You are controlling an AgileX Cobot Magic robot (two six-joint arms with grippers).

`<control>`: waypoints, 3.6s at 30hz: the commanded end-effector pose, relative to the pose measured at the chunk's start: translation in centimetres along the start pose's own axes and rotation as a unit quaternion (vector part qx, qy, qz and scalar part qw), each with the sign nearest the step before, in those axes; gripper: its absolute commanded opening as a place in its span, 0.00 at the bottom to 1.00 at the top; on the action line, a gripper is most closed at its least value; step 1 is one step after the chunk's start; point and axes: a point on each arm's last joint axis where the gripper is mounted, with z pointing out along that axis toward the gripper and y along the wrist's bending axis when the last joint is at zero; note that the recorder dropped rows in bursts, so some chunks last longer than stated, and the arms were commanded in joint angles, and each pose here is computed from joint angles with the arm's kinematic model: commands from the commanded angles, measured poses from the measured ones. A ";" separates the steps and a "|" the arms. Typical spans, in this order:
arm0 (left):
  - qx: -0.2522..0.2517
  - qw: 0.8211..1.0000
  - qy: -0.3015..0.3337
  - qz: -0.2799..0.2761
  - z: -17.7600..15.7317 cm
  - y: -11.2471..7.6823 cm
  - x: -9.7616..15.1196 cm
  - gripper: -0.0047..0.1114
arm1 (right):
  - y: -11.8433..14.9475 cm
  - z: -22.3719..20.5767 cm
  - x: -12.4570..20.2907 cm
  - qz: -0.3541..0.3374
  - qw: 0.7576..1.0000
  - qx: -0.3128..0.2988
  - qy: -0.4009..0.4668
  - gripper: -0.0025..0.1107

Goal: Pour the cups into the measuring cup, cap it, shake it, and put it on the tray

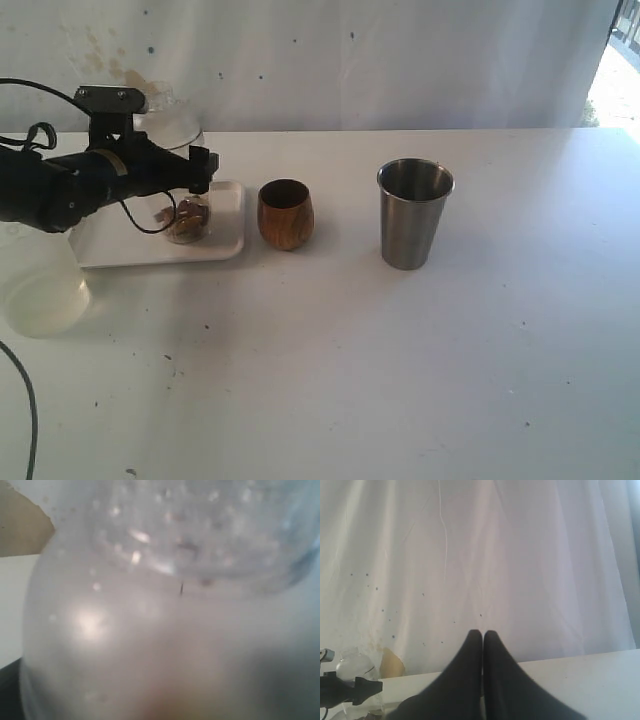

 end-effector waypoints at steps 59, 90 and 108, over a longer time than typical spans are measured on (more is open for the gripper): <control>-0.053 0.988 -0.142 0.040 -32.4 -1.9 -16.3 0.05 | -0.1 0.0 0.1 0.010 1.000 0.002 -0.001 0.02; -0.004 0.984 -0.175 -0.019 -39.7 -2.1 -3.8 0.05 | -0.1 0.0 0.1 0.010 1.000 0.002 -0.001 0.02; -0.167 0.956 -0.232 -0.061 -37.4 1.1 7.5 0.05 | -0.1 0.0 0.1 0.010 1.000 0.002 -0.002 0.02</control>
